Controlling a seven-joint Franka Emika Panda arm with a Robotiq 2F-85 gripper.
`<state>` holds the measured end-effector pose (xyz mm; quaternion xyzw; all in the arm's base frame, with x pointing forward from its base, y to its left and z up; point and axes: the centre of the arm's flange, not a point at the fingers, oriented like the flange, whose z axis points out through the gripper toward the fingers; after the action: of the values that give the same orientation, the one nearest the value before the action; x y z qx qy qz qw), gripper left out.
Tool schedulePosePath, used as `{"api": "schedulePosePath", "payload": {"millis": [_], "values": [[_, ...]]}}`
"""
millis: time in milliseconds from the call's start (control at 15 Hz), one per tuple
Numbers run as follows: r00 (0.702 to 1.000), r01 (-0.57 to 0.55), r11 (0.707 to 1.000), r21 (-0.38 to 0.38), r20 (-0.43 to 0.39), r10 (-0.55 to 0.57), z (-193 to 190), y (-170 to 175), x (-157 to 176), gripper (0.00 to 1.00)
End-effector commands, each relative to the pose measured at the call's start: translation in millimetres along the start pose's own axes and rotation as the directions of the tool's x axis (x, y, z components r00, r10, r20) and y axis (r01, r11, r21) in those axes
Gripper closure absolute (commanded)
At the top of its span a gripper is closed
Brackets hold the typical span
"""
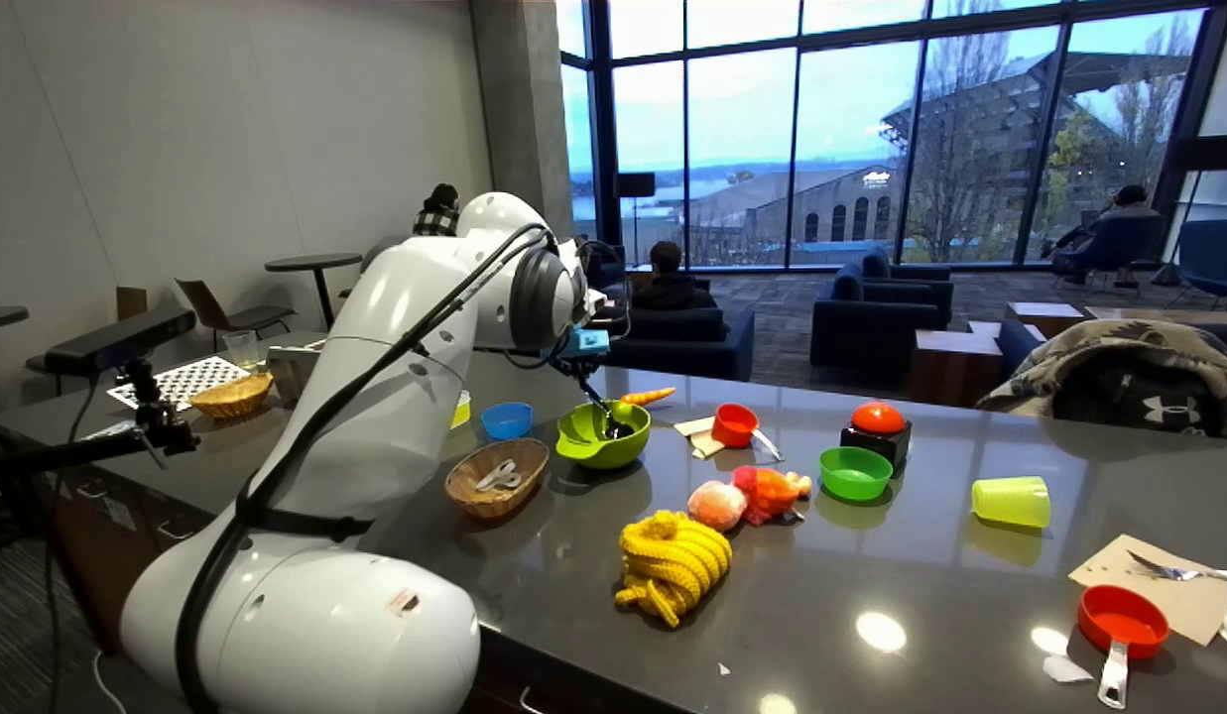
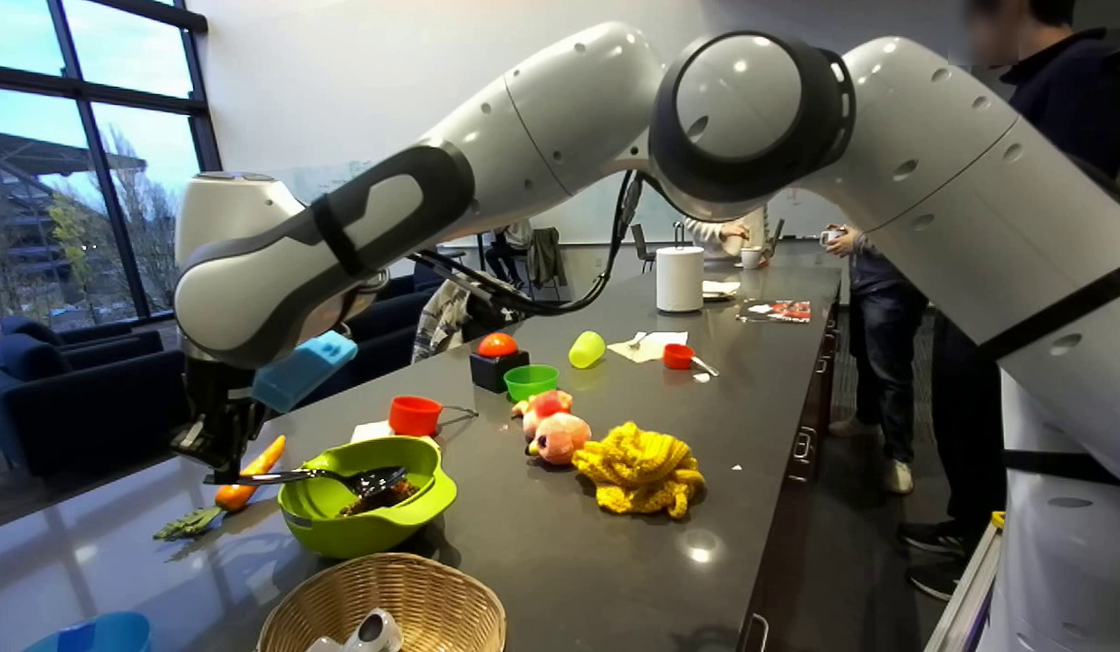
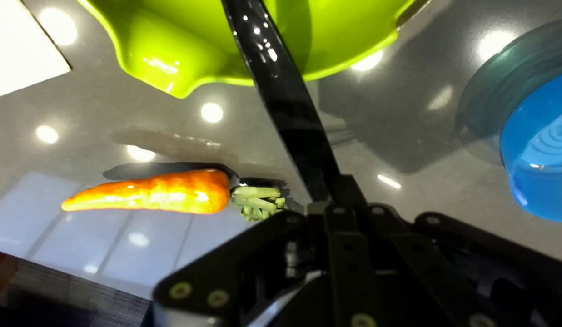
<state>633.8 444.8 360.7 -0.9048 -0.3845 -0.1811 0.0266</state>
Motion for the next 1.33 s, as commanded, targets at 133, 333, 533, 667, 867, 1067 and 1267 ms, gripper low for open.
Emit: {"api": "schedulePosePath", "payload": {"millis": [133, 333, 533, 667, 867, 1067, 1267], "values": [[1.000, -0.004, 1.000, 0.029, -0.003, 0.004, 0.4, 8.1, 4.2, 0.63], [1.000, -0.012, 0.999, 0.040, -0.003, 0.012, 5.0, 11.6, 1.6, 0.44], [1.000, -0.010, 0.999, 0.047, 0.002, 0.009, 9.2, 12.4, 0.0, 0.23], [1.000, -0.009, 0.999, 0.051, 0.003, 0.009, 10.9, 12.4, 0.5, 0.09], [1.000, -0.005, 0.998, 0.056, 0.003, 0.005, 11.7, 11.6, 2.4, 0.00], [1.000, 0.006, 0.998, 0.064, 0.002, -0.006, 10.7, 8.8, 5.4, 0.00], [1.000, -0.001, 0.994, 0.109, -0.019, 0.003, 6.3, 8.4, 7.2, 0.00]]}}
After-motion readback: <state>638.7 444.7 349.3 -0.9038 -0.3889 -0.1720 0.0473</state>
